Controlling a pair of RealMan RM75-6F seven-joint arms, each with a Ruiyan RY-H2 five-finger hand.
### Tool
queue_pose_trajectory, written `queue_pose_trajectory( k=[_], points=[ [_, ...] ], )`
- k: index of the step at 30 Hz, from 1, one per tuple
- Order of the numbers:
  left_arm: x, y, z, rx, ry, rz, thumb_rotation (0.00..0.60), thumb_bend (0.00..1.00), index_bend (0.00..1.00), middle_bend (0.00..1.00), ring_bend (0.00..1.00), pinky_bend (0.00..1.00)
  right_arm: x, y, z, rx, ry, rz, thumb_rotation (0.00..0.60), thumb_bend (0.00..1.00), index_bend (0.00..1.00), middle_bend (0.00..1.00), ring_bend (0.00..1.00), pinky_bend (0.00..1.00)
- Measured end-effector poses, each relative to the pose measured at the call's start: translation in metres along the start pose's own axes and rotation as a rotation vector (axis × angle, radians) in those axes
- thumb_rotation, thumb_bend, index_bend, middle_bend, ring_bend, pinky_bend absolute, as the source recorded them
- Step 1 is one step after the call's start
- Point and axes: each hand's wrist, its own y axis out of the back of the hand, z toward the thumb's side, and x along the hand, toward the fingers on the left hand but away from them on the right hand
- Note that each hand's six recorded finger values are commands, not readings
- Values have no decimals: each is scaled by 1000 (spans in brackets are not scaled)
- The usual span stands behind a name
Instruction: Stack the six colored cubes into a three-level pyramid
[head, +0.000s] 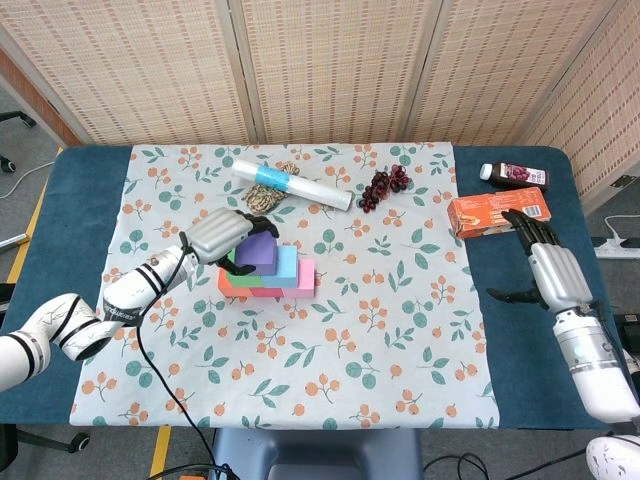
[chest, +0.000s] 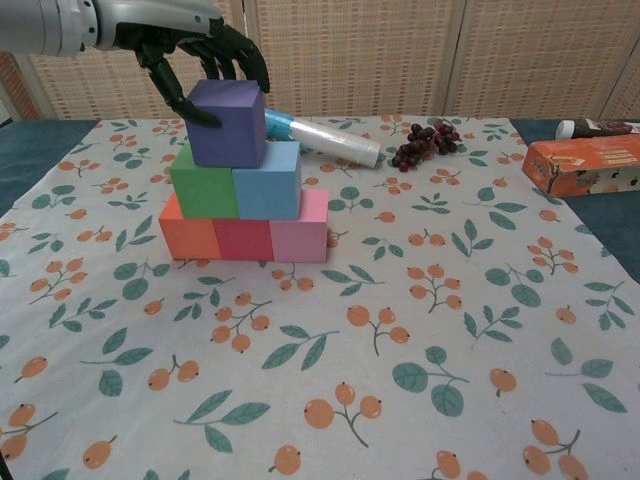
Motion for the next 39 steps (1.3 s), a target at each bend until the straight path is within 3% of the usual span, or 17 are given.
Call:
queue_pose_trajectory(
  k=[29, 39],
  points=[
    [2, -3, 3, -8, 2, -8, 600, 321, 279, 331, 318, 338, 0, 1, -3, -3, -8, -4, 600, 0, 0, 30, 0, 0],
    [2, -7, 1, -6, 10, -18, 600, 323, 203, 239, 233, 303, 0, 2, -4, -6, -10, -7, 600, 0, 0, 30, 0, 0]
  ],
)
